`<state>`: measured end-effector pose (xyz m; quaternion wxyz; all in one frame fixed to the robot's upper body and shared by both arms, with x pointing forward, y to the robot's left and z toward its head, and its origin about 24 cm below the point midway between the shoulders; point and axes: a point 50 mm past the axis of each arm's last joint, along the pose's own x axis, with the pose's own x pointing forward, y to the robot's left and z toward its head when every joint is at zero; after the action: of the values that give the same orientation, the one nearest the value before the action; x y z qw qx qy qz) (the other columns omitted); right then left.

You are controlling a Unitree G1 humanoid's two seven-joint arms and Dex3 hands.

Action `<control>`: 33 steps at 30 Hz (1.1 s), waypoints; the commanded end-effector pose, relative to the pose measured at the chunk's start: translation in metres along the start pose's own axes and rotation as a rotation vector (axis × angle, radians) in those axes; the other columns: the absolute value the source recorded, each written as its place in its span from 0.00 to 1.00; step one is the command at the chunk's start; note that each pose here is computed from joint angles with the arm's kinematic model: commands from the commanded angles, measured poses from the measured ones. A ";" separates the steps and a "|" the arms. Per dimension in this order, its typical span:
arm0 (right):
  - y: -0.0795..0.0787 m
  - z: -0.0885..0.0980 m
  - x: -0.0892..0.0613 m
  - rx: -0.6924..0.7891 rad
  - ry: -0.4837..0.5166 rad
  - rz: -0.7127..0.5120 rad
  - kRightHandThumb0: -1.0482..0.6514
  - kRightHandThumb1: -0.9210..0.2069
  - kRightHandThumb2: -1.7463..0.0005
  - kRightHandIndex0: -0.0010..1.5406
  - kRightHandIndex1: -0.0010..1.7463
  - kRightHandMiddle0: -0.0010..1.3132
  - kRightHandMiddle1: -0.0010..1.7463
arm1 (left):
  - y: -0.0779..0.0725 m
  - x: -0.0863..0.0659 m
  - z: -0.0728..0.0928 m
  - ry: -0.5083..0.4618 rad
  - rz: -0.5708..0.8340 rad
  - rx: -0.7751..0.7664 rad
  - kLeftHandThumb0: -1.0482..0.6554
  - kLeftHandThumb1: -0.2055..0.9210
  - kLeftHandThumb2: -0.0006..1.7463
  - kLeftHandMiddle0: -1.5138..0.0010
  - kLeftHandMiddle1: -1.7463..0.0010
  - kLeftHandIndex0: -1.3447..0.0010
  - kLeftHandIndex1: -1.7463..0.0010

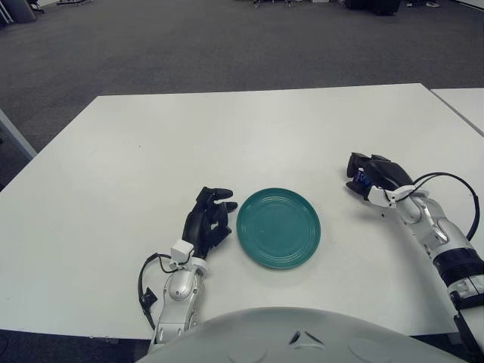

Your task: Put the gum into the plate.

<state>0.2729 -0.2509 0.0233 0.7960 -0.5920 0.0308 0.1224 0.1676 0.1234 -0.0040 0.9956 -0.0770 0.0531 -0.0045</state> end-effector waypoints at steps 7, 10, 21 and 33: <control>0.019 0.001 -0.009 0.009 -0.018 0.015 0.38 0.29 0.45 0.53 1.00 0.31 1.00 | 0.004 -0.001 -0.005 0.026 0.006 0.005 0.27 0.95 0.46 0.69 0.34 0.71 0.20; 0.010 0.006 -0.008 -0.006 -0.053 -0.020 0.38 0.30 0.44 0.55 1.00 0.32 1.00 | 0.004 -0.001 -0.005 0.025 0.007 0.007 0.27 0.96 0.44 0.69 0.34 0.72 0.20; -0.008 0.018 -0.007 -0.020 -0.113 -0.090 0.37 0.33 0.41 0.60 1.00 0.34 1.00 | 0.005 0.000 -0.006 0.021 0.008 0.002 0.29 0.95 0.46 0.68 0.34 0.72 0.19; -0.011 0.020 -0.005 -0.023 -0.117 -0.084 0.37 0.35 0.40 0.61 1.00 0.34 1.00 | 0.003 0.001 -0.006 0.022 0.011 -0.005 0.28 0.93 0.47 0.68 0.34 0.70 0.20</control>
<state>0.2661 -0.2343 0.0352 0.7961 -0.5902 -0.0379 0.1279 0.1694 0.1244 -0.0044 0.9958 -0.0786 0.0472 -0.0019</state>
